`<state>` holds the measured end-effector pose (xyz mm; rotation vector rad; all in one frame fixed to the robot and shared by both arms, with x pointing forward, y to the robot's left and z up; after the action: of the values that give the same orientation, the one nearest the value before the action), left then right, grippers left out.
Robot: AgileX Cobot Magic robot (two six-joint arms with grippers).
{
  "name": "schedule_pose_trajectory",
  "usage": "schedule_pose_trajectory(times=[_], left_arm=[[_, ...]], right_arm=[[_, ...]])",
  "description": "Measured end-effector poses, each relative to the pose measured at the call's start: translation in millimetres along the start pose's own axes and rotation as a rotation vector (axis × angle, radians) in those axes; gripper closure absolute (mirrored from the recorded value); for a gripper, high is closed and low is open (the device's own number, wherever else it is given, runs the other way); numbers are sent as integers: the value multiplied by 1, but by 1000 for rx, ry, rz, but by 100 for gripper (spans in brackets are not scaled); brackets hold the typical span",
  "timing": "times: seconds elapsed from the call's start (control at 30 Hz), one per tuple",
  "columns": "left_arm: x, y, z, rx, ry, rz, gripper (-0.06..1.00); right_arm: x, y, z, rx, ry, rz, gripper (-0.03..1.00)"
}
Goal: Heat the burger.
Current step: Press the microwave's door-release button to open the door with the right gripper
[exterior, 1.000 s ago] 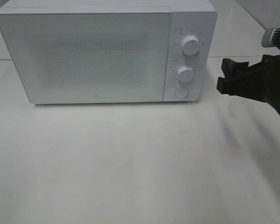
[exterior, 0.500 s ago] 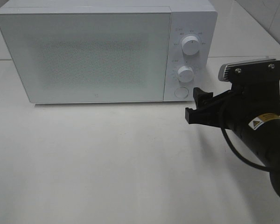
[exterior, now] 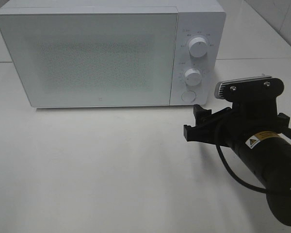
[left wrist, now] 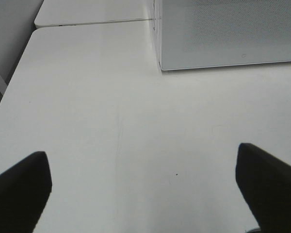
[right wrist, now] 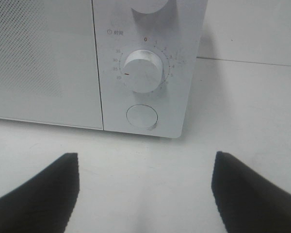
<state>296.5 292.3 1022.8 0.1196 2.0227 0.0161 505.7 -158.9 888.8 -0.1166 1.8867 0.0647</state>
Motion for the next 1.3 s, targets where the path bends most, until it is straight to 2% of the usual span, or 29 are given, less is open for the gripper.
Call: schedule_pose_trajectory(times=[0.03, 0.1, 0.13, 0.17, 0.2, 0.27, 0.3, 0.37, 0.4, 0.5, 0.53, 0.57, 0.6, 0.63, 0.67, 0.77, 0.8, 0.87, 0.97, 1.0, 1.03, 1.07, 1.17, 1.23, 1.3], left_arm=[[0, 0, 0, 0, 0, 0, -3], [0, 0, 0, 0, 0, 0, -3], [0, 0, 0, 0, 0, 0, -3], [0, 0, 0, 0, 0, 0, -3], [0, 0, 0, 0, 0, 0, -3], [0, 0, 0, 0, 0, 0, -3], [0, 0, 0, 0, 0, 0, -3], [0, 0, 0, 0, 0, 0, -3], [0, 0, 0, 0, 0, 0, -3], [0, 0, 0, 0, 0, 0, -3], [0, 0, 0, 0, 0, 0, -3], [0, 0, 0, 0, 0, 0, -3], [0, 0, 0, 0, 0, 0, -3], [0, 0, 0, 0, 0, 0, -3], [0, 0, 0, 0, 0, 0, -3], [0, 0, 0, 0, 0, 0, -3], [0, 0, 0, 0, 0, 0, -3], [0, 0, 0, 0, 0, 0, -3], [0, 0, 0, 0, 0, 0, -3], [0, 0, 0, 0, 0, 0, -3], [0, 0, 0, 0, 0, 0, -3], [0, 0, 0, 0, 0, 0, -3], [0, 0, 0, 0, 0, 0, -3], [0, 0, 0, 0, 0, 0, -3], [0, 0, 0, 0, 0, 0, -3]], right_arm=[[0, 0, 0, 0, 0, 0, 23], [0, 0, 0, 2, -1, 108, 23], [0, 0, 0, 2, -1, 108, 23], [0, 0, 0, 3, -1, 206, 24], [0, 0, 0, 3, -1, 206, 24], [0, 0, 0, 3, -1, 379, 26], [0, 0, 0, 3, -1, 379, 26], [0, 0, 0, 3, -1, 564, 28], [0, 0, 0, 3, -1, 702, 30], [0, 0, 0, 2, -1, 758, 31], [0, 0, 0, 2, -2, 899, 33], [0, 0, 0, 2, -2, 955, 35], [0, 0, 0, 2, -2, 955, 35], [0, 0, 0, 2, -2, 1087, 38], [0, 0, 0, 2, -2, 1087, 38], [0, 0, 0, 3, -1, 1327, 48], [0, 0, 0, 3, -1, 1327, 48], [0, 0, 0, 2, -1, 1442, 56], [0, 0, 0, 2, -1, 1472, 60], [0, 0, 0, 2, -1, 1515, 69], [0, 0, 0, 2, -1, 1530, 73], [0, 0, 0, 2, -1, 1556, 83], [0, 0, 0, 2, -1, 1563, 86], [0, 0, 1, 4, -3, 1574, 96], [-1, 0, 2, 3, -5, 1576, 96]])
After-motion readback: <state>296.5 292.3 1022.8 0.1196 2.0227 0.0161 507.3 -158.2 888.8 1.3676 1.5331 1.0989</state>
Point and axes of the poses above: a point on each arm's last joint axis where the gripper is mounted, z pointing out along that axis toward the gripper, y along the wrist's bending axis when the last joint is at zero, x = y × z, the point moved 7 cm from there along z, pointing out along that axis toward the gripper, and after that the axes turned 2 degrees about z, right-handed, at the moved point
